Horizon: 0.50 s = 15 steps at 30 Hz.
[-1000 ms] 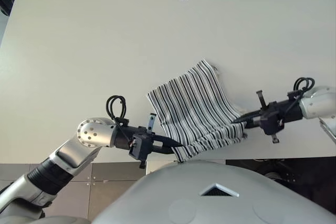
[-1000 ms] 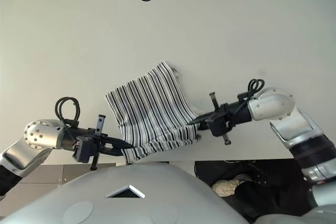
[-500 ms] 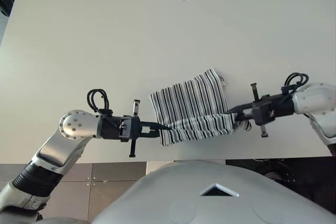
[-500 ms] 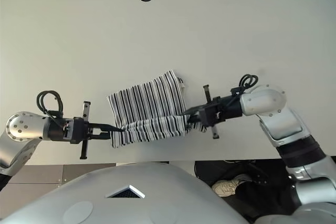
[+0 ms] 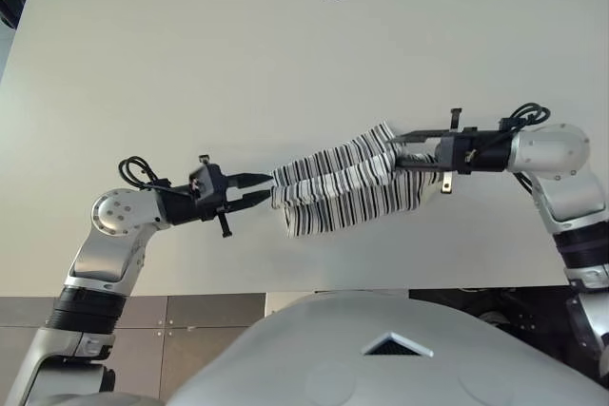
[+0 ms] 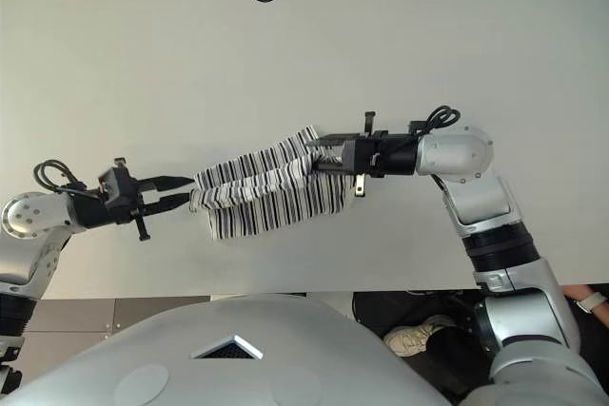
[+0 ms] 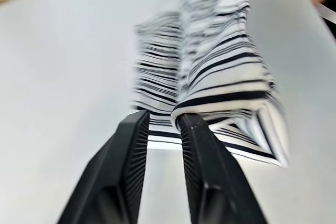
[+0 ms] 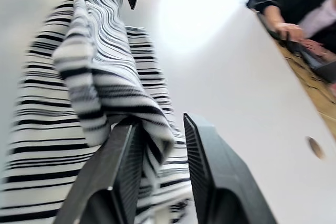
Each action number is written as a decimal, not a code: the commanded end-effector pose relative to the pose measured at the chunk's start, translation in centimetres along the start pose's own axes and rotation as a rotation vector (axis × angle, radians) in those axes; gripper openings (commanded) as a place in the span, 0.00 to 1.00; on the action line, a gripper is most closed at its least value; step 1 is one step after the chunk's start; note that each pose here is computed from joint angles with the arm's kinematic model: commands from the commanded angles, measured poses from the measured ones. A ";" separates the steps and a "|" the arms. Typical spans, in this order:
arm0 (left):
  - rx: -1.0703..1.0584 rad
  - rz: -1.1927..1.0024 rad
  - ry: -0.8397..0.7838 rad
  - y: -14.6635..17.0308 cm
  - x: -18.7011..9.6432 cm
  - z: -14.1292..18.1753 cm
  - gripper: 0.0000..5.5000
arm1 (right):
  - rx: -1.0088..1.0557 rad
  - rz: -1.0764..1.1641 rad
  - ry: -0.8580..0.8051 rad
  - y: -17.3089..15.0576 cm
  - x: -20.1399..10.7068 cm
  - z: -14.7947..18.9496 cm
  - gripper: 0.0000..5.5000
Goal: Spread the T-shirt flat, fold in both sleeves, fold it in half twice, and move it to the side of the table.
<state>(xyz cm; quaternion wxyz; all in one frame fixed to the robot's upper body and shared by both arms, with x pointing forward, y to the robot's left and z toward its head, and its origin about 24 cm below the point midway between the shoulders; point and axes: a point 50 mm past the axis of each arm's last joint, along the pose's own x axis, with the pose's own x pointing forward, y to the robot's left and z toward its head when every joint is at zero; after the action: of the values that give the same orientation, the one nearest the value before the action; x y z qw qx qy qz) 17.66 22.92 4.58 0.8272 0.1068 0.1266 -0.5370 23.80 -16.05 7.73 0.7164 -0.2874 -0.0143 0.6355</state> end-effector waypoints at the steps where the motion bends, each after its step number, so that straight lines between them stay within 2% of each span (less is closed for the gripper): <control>1: -0.041 0.234 -0.027 3.3 -0.3 0.5 0.31 | -0.051 -0.165 0.031 -2.6 -0.2 0.0 0.26; 4: -0.105 0.417 -0.016 5.6 -0.6 0.3 0.40 | -0.107 -0.282 0.051 -3.9 -0.3 0.0 0.26; 7: -0.170 0.621 0.047 7.7 -1.2 -0.5 0.47 | -0.157 -0.238 -0.045 -2.7 0.4 1.2 0.26; 11: -0.212 0.704 0.061 8.1 -1.1 -0.8 0.47 | -0.169 -0.070 -0.158 0.5 1.1 2.6 0.26; 15: -0.200 0.745 -0.014 8.4 -0.1 0.1 0.47 | -0.187 -0.010 -0.107 1.8 2.4 1.4 0.26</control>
<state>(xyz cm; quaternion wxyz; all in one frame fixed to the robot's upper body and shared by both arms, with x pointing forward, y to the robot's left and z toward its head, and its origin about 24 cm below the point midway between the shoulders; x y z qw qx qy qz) 24.47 26.97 4.37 0.9657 0.0664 0.1537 -0.1984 21.88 -13.60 8.21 0.7011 -0.2896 -0.1201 0.6404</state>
